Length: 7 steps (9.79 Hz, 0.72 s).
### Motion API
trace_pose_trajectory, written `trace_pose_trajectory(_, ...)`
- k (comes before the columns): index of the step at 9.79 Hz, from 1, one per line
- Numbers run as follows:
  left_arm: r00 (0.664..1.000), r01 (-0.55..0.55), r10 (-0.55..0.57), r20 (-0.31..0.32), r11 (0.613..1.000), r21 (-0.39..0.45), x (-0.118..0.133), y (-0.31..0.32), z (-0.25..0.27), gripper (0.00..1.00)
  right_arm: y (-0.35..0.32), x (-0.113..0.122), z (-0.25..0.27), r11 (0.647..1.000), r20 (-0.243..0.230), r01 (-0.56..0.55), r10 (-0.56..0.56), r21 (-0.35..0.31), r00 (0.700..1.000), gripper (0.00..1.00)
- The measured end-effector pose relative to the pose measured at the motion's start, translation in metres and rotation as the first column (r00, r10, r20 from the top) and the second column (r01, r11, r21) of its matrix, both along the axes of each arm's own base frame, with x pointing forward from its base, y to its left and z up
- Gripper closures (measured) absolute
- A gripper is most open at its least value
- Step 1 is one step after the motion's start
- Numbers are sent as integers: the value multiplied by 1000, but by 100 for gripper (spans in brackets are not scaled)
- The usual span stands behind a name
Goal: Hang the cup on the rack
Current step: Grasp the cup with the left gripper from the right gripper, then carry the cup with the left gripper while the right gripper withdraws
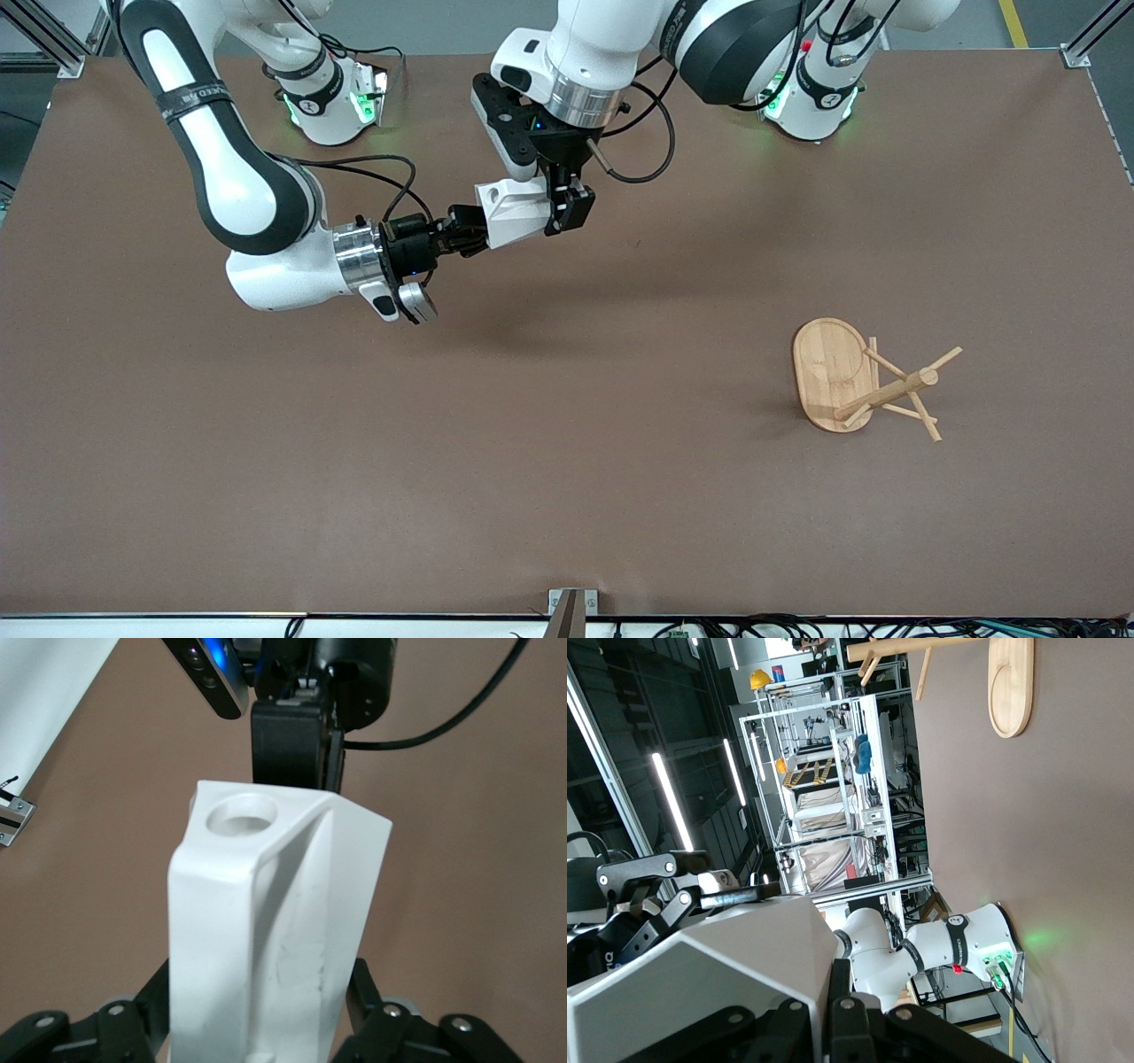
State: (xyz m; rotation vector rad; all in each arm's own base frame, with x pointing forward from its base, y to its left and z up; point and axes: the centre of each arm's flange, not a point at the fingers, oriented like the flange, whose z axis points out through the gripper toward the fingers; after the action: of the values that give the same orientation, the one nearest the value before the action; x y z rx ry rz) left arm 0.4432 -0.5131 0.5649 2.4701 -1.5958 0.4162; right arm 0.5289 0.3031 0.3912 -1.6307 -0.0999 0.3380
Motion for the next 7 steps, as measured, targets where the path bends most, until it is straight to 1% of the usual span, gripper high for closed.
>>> trace_pose_trajectory(2,1000,1,-1,-5,1000,6,0,0,0,22,1,-1,0,1000,0,-2,2,1,1000,96)
trace_pose_trajectory(4,1000,-2,2,-13,1000,16,0,2,-1,22,2,-1,-1,1000,-2,0,0,1,1000,93)
trace_pose_trajectory(5,1000,-7,8,-27,999,36,3,7,-5,22,2,0,0,1000,0,9,-9,-2,1000,81)
trace_pose_trajectory(6,999,-16,18,-38,999,51,8,11,-9,22,1,2,2,1000,-5,21,-21,-11,1000,67)
trace_pose_trajectory(7,998,-28,30,-46,998,60,13,16,-13,22,-4,4,6,999,-5,17,-17,-51,1000,50)
